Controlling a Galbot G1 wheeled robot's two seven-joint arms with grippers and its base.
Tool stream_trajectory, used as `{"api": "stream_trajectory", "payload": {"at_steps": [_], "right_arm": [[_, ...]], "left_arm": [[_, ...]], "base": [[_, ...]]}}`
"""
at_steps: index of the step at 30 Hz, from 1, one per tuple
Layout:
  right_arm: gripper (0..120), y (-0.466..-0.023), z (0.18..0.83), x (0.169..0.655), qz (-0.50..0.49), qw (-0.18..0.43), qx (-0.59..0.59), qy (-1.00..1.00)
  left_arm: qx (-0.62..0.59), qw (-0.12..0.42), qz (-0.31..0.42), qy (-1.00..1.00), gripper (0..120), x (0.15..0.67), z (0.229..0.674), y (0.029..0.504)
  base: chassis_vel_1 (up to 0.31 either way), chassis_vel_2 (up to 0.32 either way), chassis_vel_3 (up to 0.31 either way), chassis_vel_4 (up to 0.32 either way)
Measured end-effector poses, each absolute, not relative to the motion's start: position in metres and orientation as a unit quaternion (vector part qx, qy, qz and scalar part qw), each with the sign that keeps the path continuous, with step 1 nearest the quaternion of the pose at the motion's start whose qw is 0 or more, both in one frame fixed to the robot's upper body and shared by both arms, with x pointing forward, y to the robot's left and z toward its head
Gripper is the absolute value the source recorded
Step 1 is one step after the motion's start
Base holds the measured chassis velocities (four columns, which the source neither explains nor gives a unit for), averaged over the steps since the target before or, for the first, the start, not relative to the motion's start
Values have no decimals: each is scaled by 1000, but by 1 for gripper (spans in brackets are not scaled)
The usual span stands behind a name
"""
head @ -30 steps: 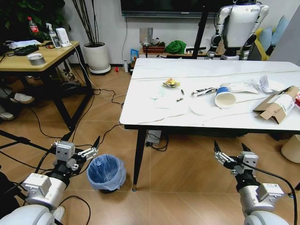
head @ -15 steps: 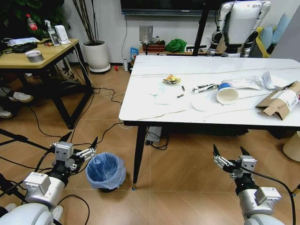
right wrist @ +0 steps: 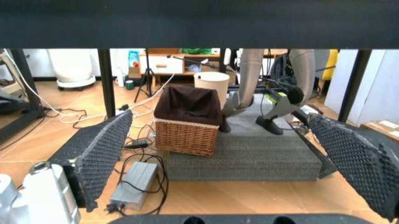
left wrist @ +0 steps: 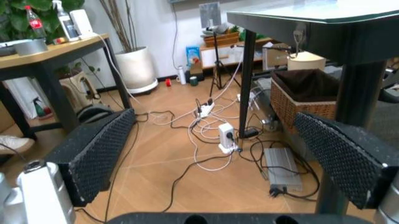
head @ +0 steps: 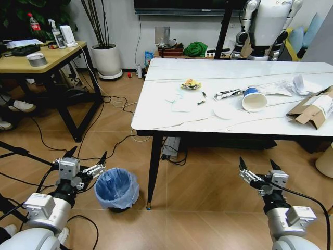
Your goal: Pick up the trash bin and place the trash from the table into it.
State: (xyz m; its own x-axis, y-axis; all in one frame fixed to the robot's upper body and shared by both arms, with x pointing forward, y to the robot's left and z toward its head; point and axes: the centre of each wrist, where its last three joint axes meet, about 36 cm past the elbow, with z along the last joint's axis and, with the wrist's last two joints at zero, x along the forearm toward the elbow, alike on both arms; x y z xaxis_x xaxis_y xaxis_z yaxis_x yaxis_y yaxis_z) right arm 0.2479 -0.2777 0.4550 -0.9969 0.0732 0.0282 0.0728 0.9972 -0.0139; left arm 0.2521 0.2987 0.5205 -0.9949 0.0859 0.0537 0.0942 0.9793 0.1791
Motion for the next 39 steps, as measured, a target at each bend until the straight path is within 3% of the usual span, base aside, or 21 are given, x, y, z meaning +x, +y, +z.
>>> {"api": "stream_trajectory", "payload": {"at_steps": [39], "right_arm": [[100, -269, 451, 254, 0, 20, -41, -999]], "left_arm": [[-57, 42, -94, -993, 100, 259, 509, 299]], "base": [[0, 0, 0, 0]]}}
